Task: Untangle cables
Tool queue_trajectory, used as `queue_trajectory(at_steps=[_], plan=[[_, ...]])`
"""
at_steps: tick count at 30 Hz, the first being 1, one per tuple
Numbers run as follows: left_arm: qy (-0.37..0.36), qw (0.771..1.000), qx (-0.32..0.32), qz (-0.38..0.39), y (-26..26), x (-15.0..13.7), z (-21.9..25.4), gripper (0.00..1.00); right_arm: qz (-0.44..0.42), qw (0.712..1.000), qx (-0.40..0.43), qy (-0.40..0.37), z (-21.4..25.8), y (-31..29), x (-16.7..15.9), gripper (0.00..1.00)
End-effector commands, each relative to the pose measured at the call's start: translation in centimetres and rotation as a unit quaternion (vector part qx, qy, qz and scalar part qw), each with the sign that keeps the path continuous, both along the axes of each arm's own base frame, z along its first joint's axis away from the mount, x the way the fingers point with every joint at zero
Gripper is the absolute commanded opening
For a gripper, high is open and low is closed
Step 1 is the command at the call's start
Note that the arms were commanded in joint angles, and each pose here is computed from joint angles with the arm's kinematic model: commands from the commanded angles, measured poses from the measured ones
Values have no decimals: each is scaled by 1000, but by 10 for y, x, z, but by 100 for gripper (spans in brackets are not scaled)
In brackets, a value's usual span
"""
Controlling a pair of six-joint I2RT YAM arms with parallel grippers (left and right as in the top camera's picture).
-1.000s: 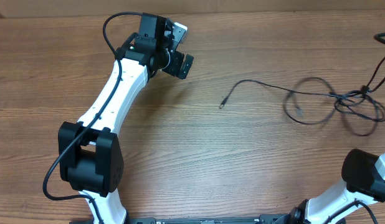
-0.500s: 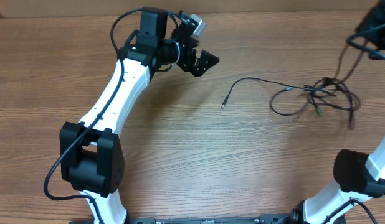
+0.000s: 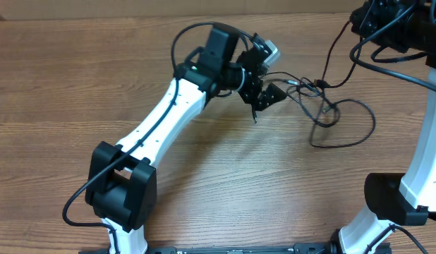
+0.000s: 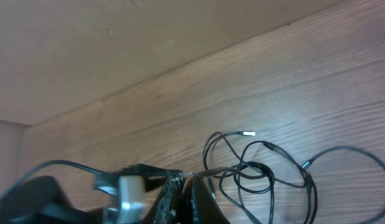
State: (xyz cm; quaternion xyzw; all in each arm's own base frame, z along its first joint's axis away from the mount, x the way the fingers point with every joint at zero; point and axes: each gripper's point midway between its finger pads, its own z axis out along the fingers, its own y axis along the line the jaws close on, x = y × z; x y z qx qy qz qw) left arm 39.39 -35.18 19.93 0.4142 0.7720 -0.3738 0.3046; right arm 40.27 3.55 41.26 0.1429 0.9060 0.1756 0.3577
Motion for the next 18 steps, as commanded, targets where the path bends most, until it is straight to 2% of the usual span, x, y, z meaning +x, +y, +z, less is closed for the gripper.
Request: queue_trajectory(at_steps=[1,7,14,18], plan=[[-27,998,45,19,-3,5,-11,100,8,999,21,-26,17,7,-5,4],[-62,994,86,21,0,7,-21,100,13,999,25,-28,18,9,-5,4],[-128,986,103,-40,-2,6,-25,100,48,997,47,-29,21,23,-8,4],[-139,982,111,-64,-7,3,-36,99,57,997,51,-29,21,26,-10,4]])
